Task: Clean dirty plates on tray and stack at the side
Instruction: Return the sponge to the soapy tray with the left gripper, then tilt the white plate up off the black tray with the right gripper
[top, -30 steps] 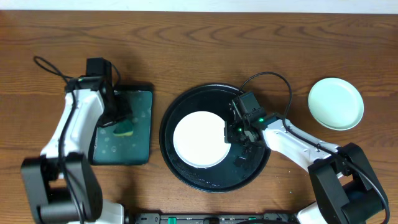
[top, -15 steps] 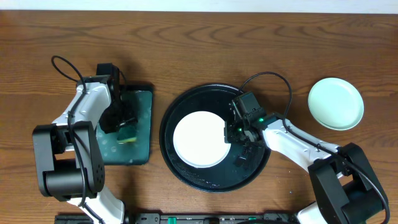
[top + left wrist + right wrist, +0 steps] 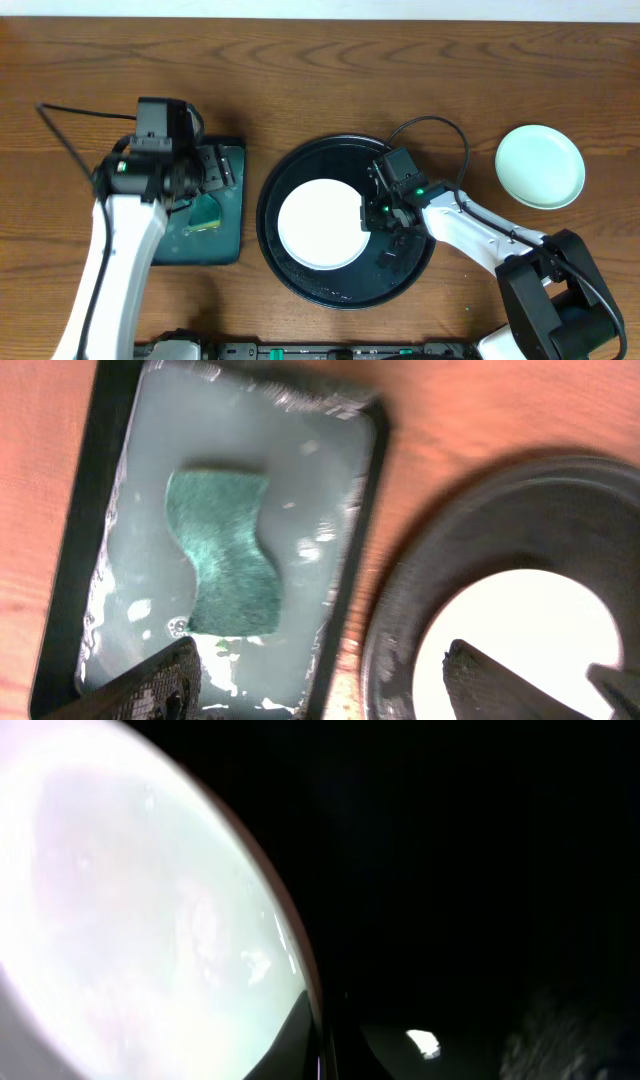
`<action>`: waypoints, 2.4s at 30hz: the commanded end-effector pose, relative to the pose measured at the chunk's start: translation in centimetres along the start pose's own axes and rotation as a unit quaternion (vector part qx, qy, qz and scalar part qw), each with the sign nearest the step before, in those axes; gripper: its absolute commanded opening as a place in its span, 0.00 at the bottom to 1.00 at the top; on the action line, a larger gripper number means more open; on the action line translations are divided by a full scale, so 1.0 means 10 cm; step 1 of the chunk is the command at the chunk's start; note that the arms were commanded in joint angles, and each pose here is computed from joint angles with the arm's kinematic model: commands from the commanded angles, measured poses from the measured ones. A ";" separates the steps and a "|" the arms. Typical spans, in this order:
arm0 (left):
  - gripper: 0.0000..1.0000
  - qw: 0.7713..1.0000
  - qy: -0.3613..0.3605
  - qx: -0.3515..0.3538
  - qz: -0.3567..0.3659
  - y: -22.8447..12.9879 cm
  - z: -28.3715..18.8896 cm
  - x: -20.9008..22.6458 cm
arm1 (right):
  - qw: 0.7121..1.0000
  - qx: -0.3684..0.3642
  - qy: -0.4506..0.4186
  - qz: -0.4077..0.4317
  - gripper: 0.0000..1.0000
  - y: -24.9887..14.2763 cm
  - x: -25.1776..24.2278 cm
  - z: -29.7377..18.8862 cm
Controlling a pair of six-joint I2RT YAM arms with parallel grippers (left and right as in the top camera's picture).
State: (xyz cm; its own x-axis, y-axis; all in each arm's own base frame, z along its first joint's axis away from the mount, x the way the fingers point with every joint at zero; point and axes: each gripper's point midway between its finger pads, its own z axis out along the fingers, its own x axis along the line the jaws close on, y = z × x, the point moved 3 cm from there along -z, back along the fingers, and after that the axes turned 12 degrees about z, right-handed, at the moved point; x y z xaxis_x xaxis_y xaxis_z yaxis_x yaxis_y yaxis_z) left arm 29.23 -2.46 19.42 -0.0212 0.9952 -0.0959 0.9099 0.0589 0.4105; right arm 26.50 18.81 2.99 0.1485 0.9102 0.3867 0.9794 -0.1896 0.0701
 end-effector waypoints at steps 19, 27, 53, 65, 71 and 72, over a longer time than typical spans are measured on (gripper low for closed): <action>0.80 0.997 -0.031 -0.049 0.046 -0.03 -0.36 -0.27 | 0.963 0.117 0.239 -0.043 0.02 0.11 0.51 -0.89; 0.80 0.997 -0.030 -0.047 0.046 -0.03 -0.35 -0.27 | 0.986 -0.039 0.137 -0.090 0.02 0.66 0.33 -0.78; 0.80 0.997 -0.030 -0.045 0.046 -0.04 -0.33 -0.27 | 0.824 -0.316 -0.340 -0.325 0.01 0.43 0.27 -2.05; 0.80 0.997 -0.030 -0.049 0.046 -0.02 -0.33 -0.27 | 0.596 -0.373 -0.555 -0.444 0.01 0.27 0.66 -2.65; 0.80 0.997 -0.030 -0.046 0.046 -0.04 -0.29 -0.27 | 0.532 -0.376 -0.594 -0.471 0.01 0.14 0.93 -2.82; 0.80 0.997 -0.029 -0.046 0.046 -0.05 -0.28 -0.27 | 0.529 -0.377 -0.592 -0.478 0.01 0.11 0.97 -2.82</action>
State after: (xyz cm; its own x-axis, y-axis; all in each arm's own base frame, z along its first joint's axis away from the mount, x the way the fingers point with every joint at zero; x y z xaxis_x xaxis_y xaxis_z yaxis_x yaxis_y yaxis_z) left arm 27.74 -4.77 22.57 0.0755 0.9913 -0.1082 0.8583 -0.0093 0.5131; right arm 26.20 17.09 30.59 0.0189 0.4033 -0.9149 0.3918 0.8389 0.3779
